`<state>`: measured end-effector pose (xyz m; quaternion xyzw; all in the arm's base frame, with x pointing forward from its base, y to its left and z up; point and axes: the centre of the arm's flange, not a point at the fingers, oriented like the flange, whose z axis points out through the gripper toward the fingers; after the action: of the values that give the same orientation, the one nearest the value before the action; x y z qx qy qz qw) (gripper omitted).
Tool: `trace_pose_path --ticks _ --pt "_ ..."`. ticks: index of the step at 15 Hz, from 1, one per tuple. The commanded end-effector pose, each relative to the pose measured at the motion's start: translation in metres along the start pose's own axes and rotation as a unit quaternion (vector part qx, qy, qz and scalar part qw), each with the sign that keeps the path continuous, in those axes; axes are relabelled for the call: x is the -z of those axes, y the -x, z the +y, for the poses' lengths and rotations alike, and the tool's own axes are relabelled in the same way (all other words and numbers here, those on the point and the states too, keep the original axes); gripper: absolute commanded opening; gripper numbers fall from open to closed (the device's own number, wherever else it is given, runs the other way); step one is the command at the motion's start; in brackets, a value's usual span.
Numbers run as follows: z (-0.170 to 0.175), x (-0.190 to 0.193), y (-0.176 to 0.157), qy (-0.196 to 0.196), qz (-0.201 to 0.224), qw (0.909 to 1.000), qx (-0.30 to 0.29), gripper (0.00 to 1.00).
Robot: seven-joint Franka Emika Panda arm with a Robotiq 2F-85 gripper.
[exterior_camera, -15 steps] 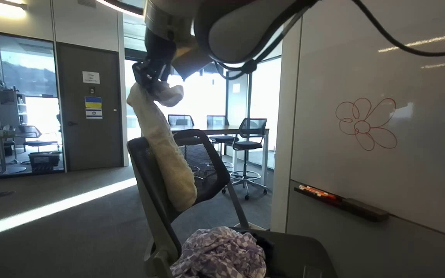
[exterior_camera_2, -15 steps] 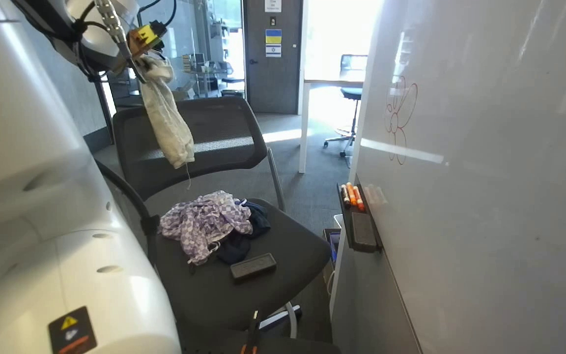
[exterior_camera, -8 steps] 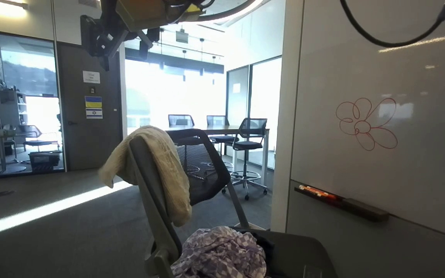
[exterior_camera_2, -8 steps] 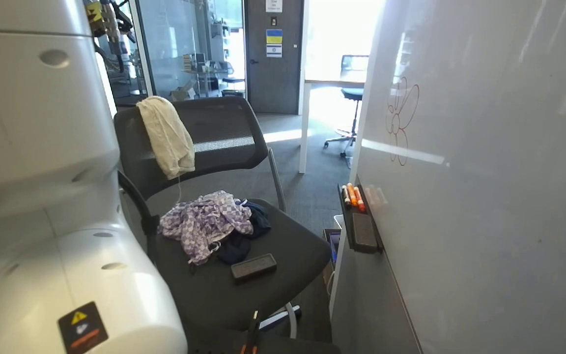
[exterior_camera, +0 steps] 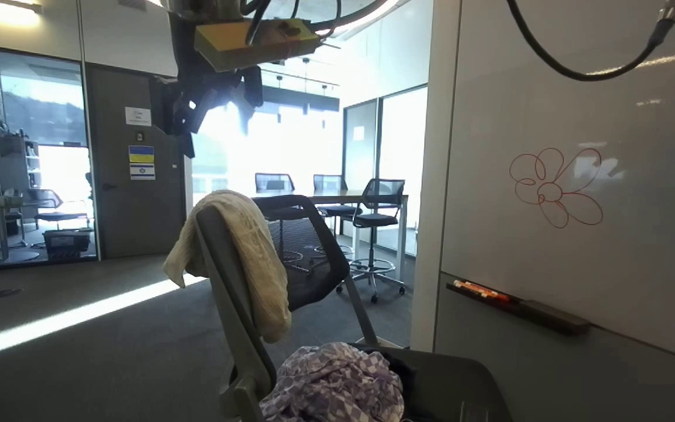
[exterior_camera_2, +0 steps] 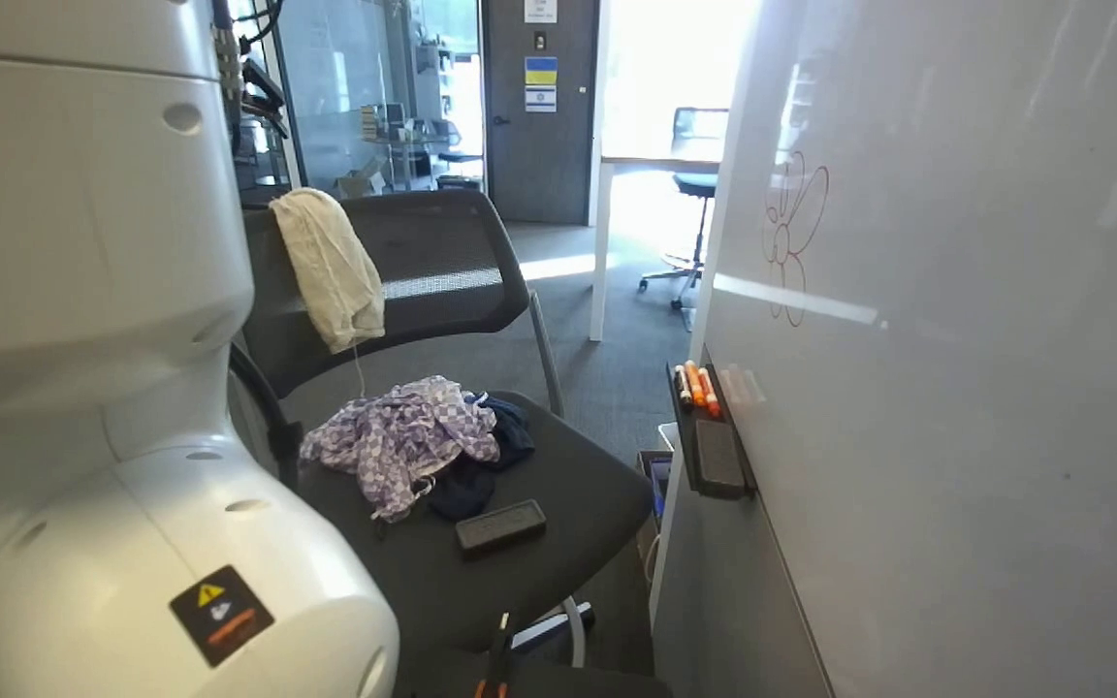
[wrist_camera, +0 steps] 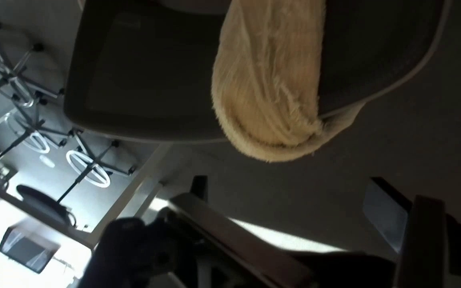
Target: Hang the towel and purple clothing on the backrest of the chair.
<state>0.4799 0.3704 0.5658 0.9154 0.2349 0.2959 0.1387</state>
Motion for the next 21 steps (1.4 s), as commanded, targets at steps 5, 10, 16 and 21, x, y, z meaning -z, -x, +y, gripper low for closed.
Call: trace_pose_path --ticks 5,10,16,21 --pt "0.066 -0.061 0.1 -0.041 -0.112 0.9905 -0.068 1.0" --pt "0.102 -0.124 0.168 -0.096 -0.179 0.9723 -0.116 1.0" --pt "0.091 -0.194 0.27 -0.157 -0.212 0.9519 -0.156 1.0" --pt "0.057 -0.248 0.302 -0.142 -0.15 0.9693 -0.133 1.0"
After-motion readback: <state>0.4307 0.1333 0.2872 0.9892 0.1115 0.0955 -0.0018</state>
